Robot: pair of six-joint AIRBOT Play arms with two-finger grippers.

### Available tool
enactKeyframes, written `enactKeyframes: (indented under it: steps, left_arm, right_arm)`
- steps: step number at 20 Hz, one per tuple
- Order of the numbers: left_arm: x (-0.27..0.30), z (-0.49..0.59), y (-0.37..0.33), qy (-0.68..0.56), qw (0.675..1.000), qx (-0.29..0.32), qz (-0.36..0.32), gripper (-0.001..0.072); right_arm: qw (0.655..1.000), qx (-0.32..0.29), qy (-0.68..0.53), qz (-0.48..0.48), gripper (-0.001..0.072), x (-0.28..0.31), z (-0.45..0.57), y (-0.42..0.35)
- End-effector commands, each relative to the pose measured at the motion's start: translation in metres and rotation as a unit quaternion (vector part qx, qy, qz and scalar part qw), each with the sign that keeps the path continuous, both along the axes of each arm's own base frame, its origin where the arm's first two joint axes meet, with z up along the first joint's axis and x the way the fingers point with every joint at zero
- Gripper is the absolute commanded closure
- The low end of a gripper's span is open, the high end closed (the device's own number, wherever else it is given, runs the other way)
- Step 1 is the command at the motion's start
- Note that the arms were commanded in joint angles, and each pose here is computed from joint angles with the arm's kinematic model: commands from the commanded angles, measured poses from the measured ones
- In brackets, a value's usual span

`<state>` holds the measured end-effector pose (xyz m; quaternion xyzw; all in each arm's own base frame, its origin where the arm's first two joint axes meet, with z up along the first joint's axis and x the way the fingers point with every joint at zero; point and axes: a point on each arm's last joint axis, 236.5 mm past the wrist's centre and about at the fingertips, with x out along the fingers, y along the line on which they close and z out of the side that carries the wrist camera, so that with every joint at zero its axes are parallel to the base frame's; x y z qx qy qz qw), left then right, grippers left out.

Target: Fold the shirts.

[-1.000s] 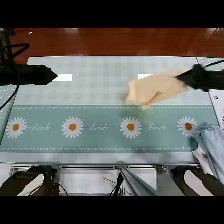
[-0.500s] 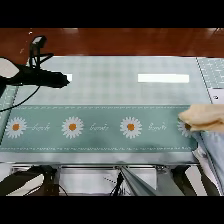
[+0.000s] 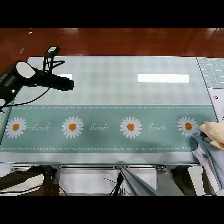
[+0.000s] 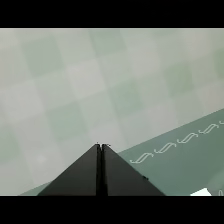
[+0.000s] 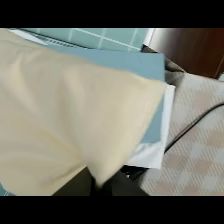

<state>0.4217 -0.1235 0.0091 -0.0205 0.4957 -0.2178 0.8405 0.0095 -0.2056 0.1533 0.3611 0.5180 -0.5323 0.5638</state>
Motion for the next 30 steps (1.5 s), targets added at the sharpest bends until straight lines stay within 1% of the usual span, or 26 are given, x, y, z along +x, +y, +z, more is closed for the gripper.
enactKeyframes:
  steps: [1, 2, 3, 4, 5, 8, 9, 10, 11, 12, 13, 14, 15, 16, 17, 19, 20, 21, 22, 23, 24, 25, 26, 28, 30]
  left_arm:
    - [0.014, 0.0, 0.003, -0.024, 1.0, 0.004, 0.008, 0.0687]
    - [0.015, 0.0, 0.003, -0.027, 1.0, 0.004, 0.009, 0.0687]
    - [0.015, 0.0, 0.003, -0.027, 1.0, 0.004, 0.009, 0.0687]
    - [0.015, 0.0, 0.003, -0.027, 1.0, 0.004, 0.009, 0.0687]
    - [0.015, 0.0, 0.003, -0.027, 1.0, 0.004, 0.009, 0.0687]
    - [0.014, 0.001, 0.003, -0.026, 1.0, 0.004, 0.009, 0.0687]
    - [0.012, 0.001, 0.003, -0.022, 1.0, 0.003, 0.007, 0.0687]
    - [0.008, 0.003, 0.003, -0.012, 1.0, 0.003, 0.002, 0.0687]
    - [0.005, 0.009, 0.005, -0.005, 1.0, 0.001, -0.002, 0.0686]
    - [0.006, 0.022, 0.009, -0.004, 1.0, -0.002, -0.001, 0.0684]
    - [0.009, 0.038, 0.013, -0.009, 1.0, -0.009, 0.009, 0.0636]
    - [0.016, 0.061, 0.018, -0.025, 0.999, -0.017, 0.024, 0.0442]
    - [0.026, 0.091, 0.022, -0.054, 0.997, -0.028, 0.042, 0.0129]
    - [0.033, 0.122, 0.025, -0.088, 0.994, -0.035, 0.052, -0.0002]
    - [0.038, 0.15, 0.025, -0.119, 0.991, -0.037, 0.051, -0.0002]
    - [0.034, 0.187, 0.015, -0.154, 0.987, -0.037, 0.033, -0.0002]
    - [0.025, 0.187, 0.006, -0.14, 0.989, -0.033, 0.023, -0.0002]
    - [0.012, 0.175, -0.004, -0.108, 0.994, -0.022, 0.012, -0.0004]
    - [-0.006, 0.154, -0.013, -0.061, 0.998, 0.007, -0.005, -0.0007]
    - [-0.023, 0.132, -0.016, -0.018, 0.998, 0.05, -0.014, -0.0008]
    - [-0.035, 0.117, -0.016, 0.007, 0.996, 0.093, -0.014, -0.0008]
    - [-0.039, 0.109, -0.013, 0.012, 0.992, 0.127, 0.003, -0.0007]
    - [-0.039, 0.108, -0.012, 0.008, 0.989, 0.147, 0.03, -0.001]
    - [-0.041, 0.108, -0.018, 0.012, 0.988, 0.145, 0.059, -0.0013]
    - [-0.049, 0.105, -0.018, 0.026, 0.987, 0.15, 0.058, -0.0013]
  right_arm:
    - [0.999, -0.004, 0.032, -0.038, 0.0666, -0.024, 0.003, 0.001]
    - [0.999, -0.004, 0.032, -0.038, 0.0524, -0.024, 0.003, 0.001]
    - [0.999, -0.004, 0.029, -0.036, 0.0356, -0.023, 0.003, 0.001]
    - [0.999, -0.003, 0.024, -0.033, 0.026, -0.02, 0.002, 0.001]
    - [0.999, -0.002, 0.022, -0.031, 0.0205, -0.019, 0.002, 0.001]
    - [0.999, -0.019, 0.019, -0.028, 0.0206, -0.017, 0.004, -0.007]
    - [0.999, -0.049, -0.006, -0.013, 0.0222, -0.004, 0.007, -0.021]
    - [0.994, -0.087, -0.061, 0.017, 0.0281, 0.024, 0.013, -0.039]
    - [0.982, -0.115, -0.132, 0.076, 0.0293, 0.066, 0.023, -0.049]
    - [0.961, -0.141, -0.192, 0.14, 0.0292, 0.105, 0.037, -0.053]
    - [0.934, -0.169, -0.25, 0.194, 0.0292, 0.142, 0.055, -0.053]
    - [0.901, -0.207, -0.304, 0.229, 0.0292, 0.177, 0.079, -0.057]
    - [0.871, -0.225, -0.351, 0.259, 0.0289, 0.211, 0.096, -0.053]
    - [0.845, -0.221, -0.388, 0.293, 0.0281, 0.244, 0.106, -0.039]
    - [0.827, -0.2, -0.409, 0.331, 0.0266, 0.273, 0.105, -0.019]
    - [0.8, -0.125, -0.395, 0.433, 0.0215, 0.321, 0.075, 0.041]
    - [0.79, -0.098, -0.358, 0.489, 0.0204, 0.334, 0.054, 0.069]
    - [0.777, -0.081, -0.298, 0.548, 0.0168, 0.343, 0.027, 0.093]
    - [0.763, -0.071, -0.225, 0.602, 0.0088, 0.345, 0.0, 0.111]
    - [0.749, -0.066, -0.16, 0.64, 0.0088, 0.344, -0.021, 0.123]
    - [0.74, -0.069, -0.111, 0.66, 0.0088, 0.345, -0.035, 0.131]
    - [0.733, -0.073, -0.08, 0.671, 0.0088, 0.349, -0.045, 0.141]
    - [0.73, -0.066, -0.064, 0.677, 0.0088, 0.351, -0.053, 0.152]
    - [0.727, -0.019, -0.036, 0.685, 0.0088, 0.343, -0.077, 0.173]
    - [0.729, 0.037, -0.027, 0.683, 0.0088, 0.331, -0.101, 0.188]
